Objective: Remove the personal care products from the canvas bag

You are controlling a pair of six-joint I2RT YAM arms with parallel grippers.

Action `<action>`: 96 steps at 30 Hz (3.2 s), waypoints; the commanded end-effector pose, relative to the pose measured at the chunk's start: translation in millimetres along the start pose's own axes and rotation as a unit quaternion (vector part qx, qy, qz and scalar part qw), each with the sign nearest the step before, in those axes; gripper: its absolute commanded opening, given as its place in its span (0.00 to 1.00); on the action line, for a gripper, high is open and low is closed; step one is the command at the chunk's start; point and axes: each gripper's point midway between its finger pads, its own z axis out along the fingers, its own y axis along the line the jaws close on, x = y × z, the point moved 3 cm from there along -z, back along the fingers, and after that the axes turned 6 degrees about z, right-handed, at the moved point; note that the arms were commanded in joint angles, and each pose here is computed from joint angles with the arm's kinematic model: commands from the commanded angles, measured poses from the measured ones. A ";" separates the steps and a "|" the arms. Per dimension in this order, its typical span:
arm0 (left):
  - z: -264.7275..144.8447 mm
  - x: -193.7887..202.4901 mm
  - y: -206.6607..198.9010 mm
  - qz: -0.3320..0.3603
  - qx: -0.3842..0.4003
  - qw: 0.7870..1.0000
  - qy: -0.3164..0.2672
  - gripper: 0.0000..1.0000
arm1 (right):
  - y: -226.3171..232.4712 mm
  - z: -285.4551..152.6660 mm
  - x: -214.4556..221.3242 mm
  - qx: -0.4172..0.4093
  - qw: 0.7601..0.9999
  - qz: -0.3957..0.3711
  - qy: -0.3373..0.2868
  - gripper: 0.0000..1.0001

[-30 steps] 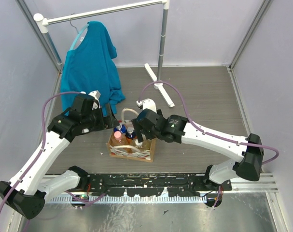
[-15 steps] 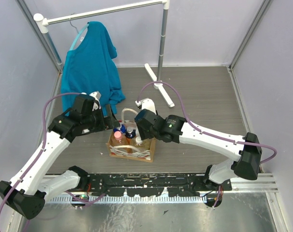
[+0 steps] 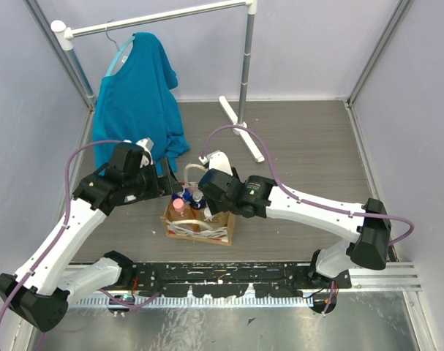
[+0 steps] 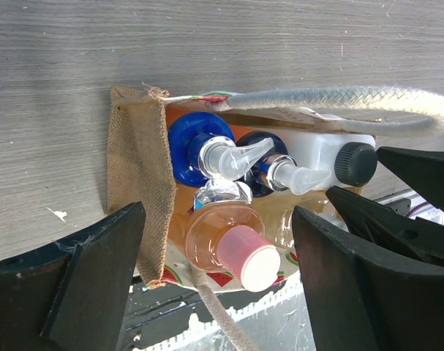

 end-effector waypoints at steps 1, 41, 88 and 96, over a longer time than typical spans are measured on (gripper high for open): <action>2.6 1.5 -2.2 0.000 0.010 1.000 -0.002 0.88 | 13.9 -4.5 -22.6 -0.019 0.999 0.015 -0.039 0.65; 5.1 7.1 3.8 -0.003 -0.006 1.000 0.009 0.88 | 11.2 0.5 -13.7 -0.002 1.000 0.007 -0.030 0.59; -12.7 -7.6 -29.8 0.105 -0.045 0.993 -0.002 0.77 | -134.3 -82.6 -124.0 0.105 0.974 0.146 -0.140 0.17; -10.0 -4.5 -31.5 0.105 -0.038 0.994 0.001 0.78 | -86.6 -36.2 -88.2 -0.074 0.982 0.139 -0.104 0.80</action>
